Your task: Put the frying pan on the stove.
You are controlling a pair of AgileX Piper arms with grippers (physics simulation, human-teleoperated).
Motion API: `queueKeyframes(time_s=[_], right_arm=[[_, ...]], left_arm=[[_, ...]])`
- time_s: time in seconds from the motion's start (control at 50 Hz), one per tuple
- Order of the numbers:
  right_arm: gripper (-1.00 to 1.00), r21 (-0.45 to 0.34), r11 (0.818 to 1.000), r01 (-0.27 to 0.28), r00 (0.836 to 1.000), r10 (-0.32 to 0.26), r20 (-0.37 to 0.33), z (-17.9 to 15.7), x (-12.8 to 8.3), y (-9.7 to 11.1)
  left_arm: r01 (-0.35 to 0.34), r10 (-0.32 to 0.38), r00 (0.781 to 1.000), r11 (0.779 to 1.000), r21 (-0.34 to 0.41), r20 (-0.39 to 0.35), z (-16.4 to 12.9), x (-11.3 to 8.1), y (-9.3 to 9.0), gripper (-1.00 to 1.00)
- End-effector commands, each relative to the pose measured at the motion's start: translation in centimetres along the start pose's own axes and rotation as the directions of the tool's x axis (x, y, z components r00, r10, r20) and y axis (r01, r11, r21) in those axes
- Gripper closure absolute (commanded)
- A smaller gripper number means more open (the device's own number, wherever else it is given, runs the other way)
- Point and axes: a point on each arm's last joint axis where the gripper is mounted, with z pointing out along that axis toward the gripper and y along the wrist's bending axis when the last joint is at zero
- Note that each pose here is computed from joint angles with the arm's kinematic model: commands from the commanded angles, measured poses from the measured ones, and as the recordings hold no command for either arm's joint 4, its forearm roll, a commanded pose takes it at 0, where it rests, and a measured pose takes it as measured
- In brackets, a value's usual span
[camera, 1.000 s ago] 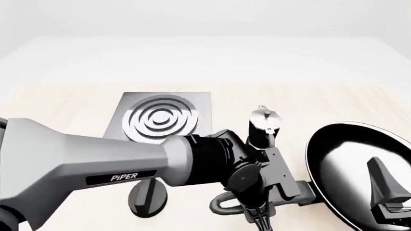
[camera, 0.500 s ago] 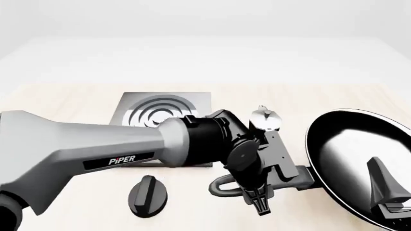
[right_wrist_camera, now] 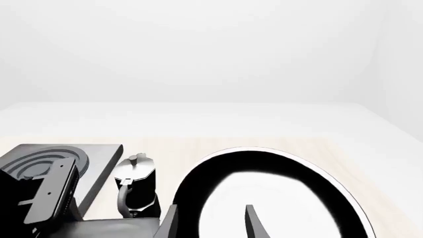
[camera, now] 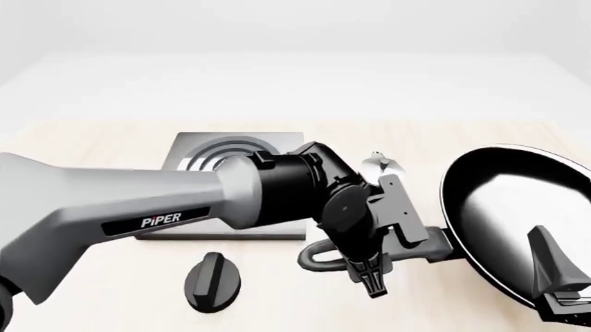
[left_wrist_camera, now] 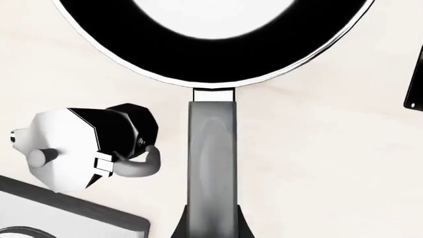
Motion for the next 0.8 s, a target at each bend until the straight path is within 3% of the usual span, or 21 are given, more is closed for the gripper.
queueKeyframes(time_s=[0.02, 0.4, 0.8], right_arm=[[-1.0, 0.0, 1.0, 0.0, 1.0, 0.0, 0.0, 0.0, 0.0, 0.0], [-1.0, 0.0, 1.0, 0.0, 1.0, 0.0, 0.0, 0.0, 0.0, 0.0], [-1.0, 0.0, 1.0, 0.0, 1.0, 0.0, 0.0, 0.0, 0.0, 0.0]], left_arm=[[-0.019, 0.02, 0.998, 0.999, -0.028, 0.052, -2.3, -1.0, 1.3, 1.0], [-0.042, 0.046, 0.997, 0.997, -0.064, 0.063, -3.8, -1.0, 3.8, 1.0], [-0.07, 0.078, 0.993, 0.993, -0.091, 0.094, -5.3, -1.1, 4.4, 1.0]])
